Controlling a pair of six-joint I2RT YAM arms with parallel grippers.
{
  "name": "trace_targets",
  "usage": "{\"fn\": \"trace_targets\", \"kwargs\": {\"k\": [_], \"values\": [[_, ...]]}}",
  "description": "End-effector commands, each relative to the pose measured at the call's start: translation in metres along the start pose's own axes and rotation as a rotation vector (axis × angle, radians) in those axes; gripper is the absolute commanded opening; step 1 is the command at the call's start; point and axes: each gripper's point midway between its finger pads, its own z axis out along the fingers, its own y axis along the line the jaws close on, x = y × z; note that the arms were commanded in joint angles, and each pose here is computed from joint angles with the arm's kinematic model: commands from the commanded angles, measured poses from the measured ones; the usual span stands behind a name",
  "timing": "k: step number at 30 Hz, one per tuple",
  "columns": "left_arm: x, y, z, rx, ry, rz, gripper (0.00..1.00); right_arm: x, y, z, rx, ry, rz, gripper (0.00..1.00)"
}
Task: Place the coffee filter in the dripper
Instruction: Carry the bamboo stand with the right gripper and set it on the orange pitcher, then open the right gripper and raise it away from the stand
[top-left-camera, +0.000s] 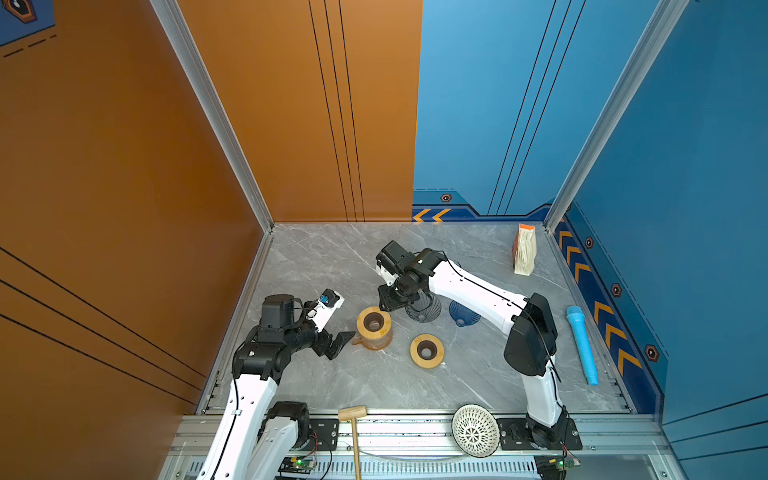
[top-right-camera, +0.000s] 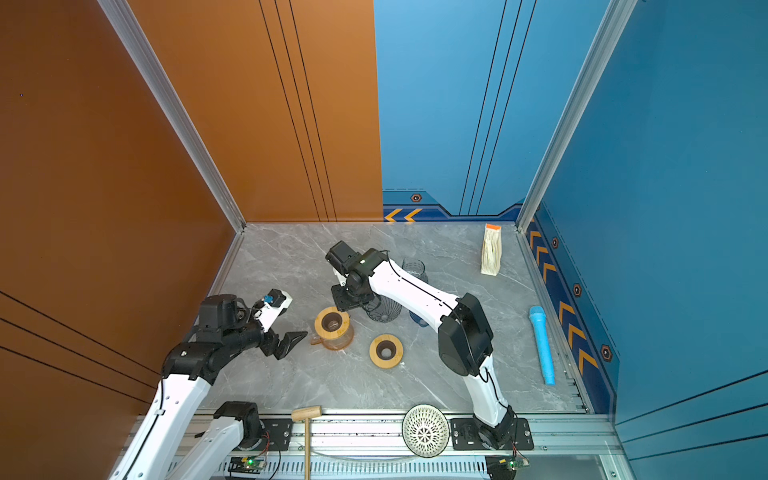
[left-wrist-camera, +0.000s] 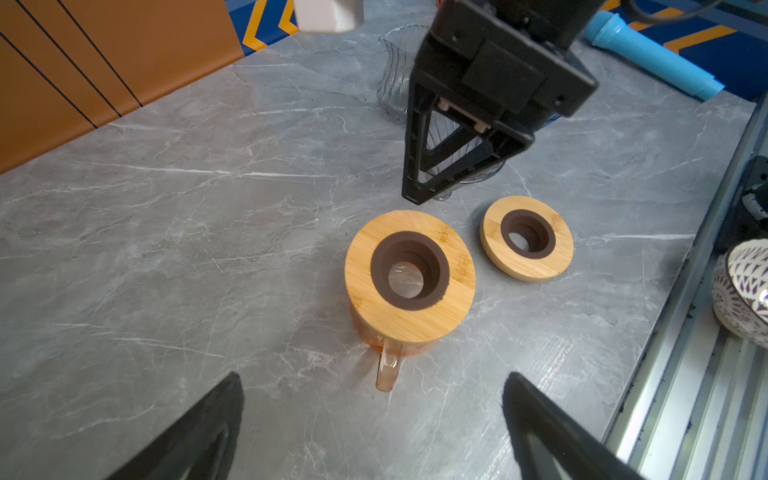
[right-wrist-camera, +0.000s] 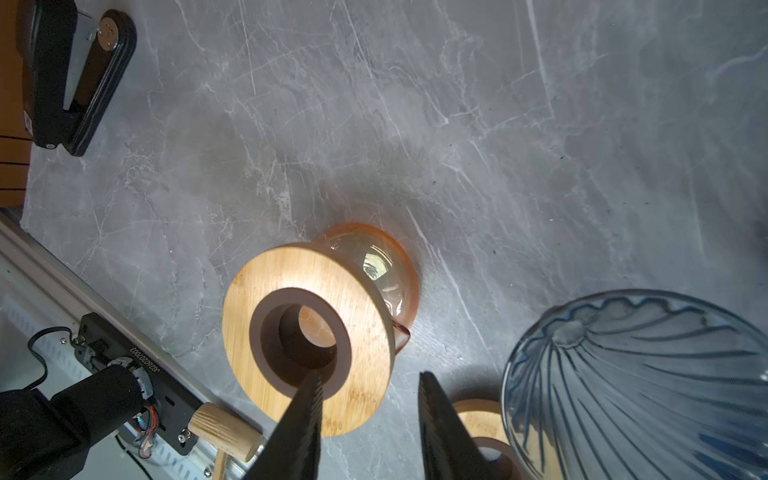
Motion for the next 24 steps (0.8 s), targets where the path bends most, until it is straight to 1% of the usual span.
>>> {"fn": "trace_targets", "kwargs": {"k": [1,5,9,12,16,20,21,24], "values": [[-0.03,0.007,-0.009,-0.019,-0.067,0.006,0.98,-0.014,-0.007,-0.049,0.06,-0.118,-0.055,0.37],[-0.047,0.007,-0.013,-0.036,-0.095,0.039,0.98,-0.017,-0.022,-0.074,0.139,-0.19,-0.067,0.37],[-0.061,0.006,-0.013,-0.053,-0.122,0.053,0.98,-0.016,-0.043,-0.1,0.207,-0.261,-0.042,0.38],[-0.067,0.006,-0.01,-0.06,-0.143,0.05,0.98,-0.013,-0.06,-0.117,0.234,-0.299,0.006,0.38],[-0.074,0.004,-0.003,-0.053,-0.158,0.046,0.98,0.001,-0.085,-0.129,0.248,-0.308,0.07,0.38],[-0.072,0.004,0.005,-0.052,-0.138,0.056,0.98,0.02,-0.104,-0.136,0.233,-0.295,0.14,0.38],[-0.069,0.003,0.007,-0.052,-0.131,0.057,0.98,0.025,-0.121,-0.139,0.246,-0.295,0.185,0.39],[-0.066,0.002,0.013,-0.043,-0.126,0.057,0.98,0.044,-0.146,-0.143,0.268,-0.288,0.267,0.39]]}}
